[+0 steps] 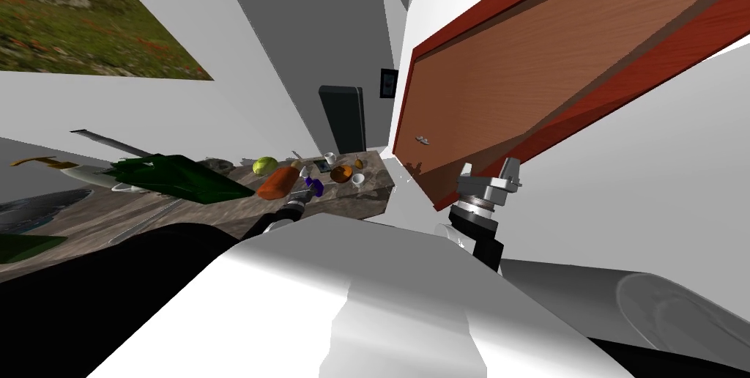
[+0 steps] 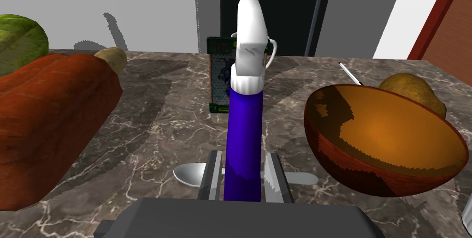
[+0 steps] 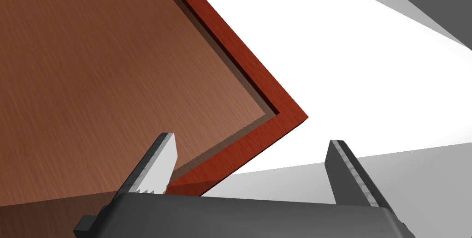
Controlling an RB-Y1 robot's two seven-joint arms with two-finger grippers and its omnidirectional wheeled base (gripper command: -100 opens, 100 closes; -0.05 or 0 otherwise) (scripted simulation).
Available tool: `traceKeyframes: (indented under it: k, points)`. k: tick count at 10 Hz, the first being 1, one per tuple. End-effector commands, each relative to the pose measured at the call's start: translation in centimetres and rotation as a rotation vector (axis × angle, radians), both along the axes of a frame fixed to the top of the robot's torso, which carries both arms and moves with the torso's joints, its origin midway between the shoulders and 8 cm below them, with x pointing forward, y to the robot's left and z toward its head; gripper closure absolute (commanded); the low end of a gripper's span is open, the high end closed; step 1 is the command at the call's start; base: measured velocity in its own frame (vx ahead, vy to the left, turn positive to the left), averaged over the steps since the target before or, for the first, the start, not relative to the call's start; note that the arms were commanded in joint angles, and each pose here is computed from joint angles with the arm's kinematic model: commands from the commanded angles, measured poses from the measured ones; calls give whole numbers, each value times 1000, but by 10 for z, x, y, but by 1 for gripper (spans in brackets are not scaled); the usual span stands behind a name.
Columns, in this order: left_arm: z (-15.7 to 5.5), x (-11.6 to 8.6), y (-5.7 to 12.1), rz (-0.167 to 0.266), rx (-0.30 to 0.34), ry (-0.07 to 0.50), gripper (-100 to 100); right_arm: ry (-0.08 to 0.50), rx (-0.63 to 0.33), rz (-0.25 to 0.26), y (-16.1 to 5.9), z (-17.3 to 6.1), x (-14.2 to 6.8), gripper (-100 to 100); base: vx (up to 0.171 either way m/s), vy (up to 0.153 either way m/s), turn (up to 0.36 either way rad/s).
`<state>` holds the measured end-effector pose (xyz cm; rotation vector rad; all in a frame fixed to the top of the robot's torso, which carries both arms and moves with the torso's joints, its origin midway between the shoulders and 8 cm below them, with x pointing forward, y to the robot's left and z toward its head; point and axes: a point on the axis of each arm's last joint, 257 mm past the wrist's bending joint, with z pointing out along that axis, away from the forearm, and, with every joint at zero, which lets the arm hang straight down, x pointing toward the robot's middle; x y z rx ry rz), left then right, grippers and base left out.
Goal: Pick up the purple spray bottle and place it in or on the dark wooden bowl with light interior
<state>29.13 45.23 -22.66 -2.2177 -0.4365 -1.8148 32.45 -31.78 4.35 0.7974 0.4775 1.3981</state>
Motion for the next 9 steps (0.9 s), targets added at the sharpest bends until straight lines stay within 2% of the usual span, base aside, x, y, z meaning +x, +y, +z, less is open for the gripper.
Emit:
traceKeyframes:
  k: [1, 6, 9]
  points:
    - [3, 0, 4, -21, 26, 13, 100, 0, 0, 0, 0, 0, 0, 0, -112, -42, -2]
    - [10, -10, 17, -62, 75, 55, 100, 0, 0, 0, 0, 0, 0, 0, -96, -74, -4]
    - [8, -26, 28, -43, 59, 75, 100, 0, 0, 0, 0, 0, 0, 0, -134, -102, -33]
